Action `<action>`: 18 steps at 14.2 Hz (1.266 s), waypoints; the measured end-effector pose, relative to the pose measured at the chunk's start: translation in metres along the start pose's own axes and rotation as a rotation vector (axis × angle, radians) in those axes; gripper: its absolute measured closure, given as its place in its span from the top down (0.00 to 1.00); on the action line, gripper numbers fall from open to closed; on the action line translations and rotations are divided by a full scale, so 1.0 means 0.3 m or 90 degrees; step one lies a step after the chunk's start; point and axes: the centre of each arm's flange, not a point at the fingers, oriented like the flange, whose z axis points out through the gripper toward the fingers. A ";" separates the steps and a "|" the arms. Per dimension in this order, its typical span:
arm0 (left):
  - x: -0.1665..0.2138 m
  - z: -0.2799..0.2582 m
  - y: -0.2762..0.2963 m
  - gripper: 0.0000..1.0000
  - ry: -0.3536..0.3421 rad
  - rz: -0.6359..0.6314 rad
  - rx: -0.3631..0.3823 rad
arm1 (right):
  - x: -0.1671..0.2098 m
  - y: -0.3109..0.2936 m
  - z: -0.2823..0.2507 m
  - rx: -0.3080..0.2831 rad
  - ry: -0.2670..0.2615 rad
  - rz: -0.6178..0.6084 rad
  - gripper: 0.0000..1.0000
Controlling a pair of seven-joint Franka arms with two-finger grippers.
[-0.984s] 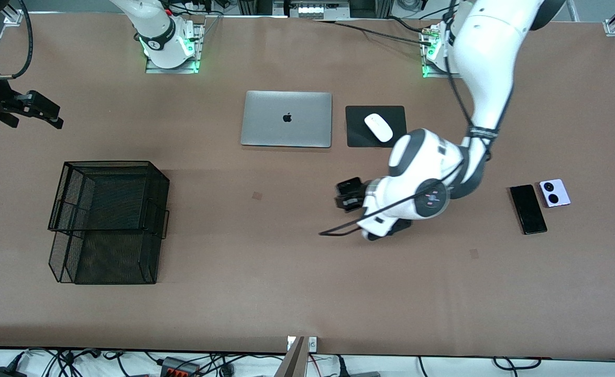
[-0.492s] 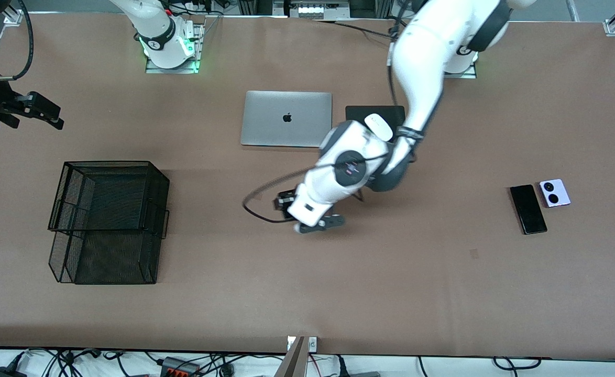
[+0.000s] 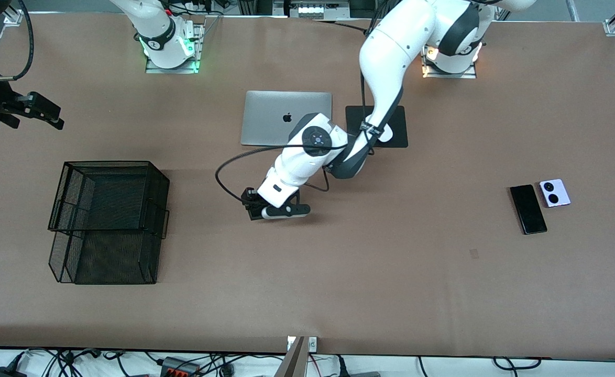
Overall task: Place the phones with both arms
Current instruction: 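Carry the flip phone to the table middle and lower it, then release the flip phone with the left gripper while the right gripper reaches it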
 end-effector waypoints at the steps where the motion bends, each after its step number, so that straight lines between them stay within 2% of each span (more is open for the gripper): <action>1: -0.017 0.027 -0.013 0.79 -0.009 0.025 0.020 | 0.000 0.000 0.000 0.000 0.000 0.000 1.00; 3: -0.020 0.055 -0.054 0.79 -0.027 0.072 0.073 | 0.001 0.000 0.004 0.000 -0.002 0.000 1.00; 5: -0.007 0.055 -0.075 0.79 -0.037 0.100 0.095 | 0.003 0.000 0.014 0.000 -0.005 0.000 1.00; 8: -0.008 0.068 -0.086 0.80 -0.040 0.116 0.101 | 0.006 -0.001 0.023 0.000 -0.009 0.000 1.00; 9: -0.008 0.069 -0.088 0.85 -0.040 0.119 0.102 | 0.007 -0.001 0.025 0.000 -0.009 0.000 1.00; 10: -0.005 0.065 -0.085 0.96 -0.038 0.120 0.101 | 0.007 -0.001 0.025 0.000 -0.009 0.000 1.00; 11: 0.000 0.058 -0.078 1.00 -0.035 0.121 0.099 | 0.007 -0.001 0.025 0.000 -0.009 0.000 1.00; 14: 0.031 0.023 -0.065 1.00 -0.020 0.121 0.092 | 0.007 -0.001 0.025 0.000 -0.009 0.000 1.00; 16: 0.118 -0.060 -0.077 1.00 -0.004 0.116 0.085 | 0.008 -0.001 0.025 0.000 -0.009 -0.001 1.00; 18: 0.242 -0.198 -0.158 1.00 -0.006 0.130 0.096 | 0.009 -0.004 0.026 0.000 -0.009 -0.001 1.00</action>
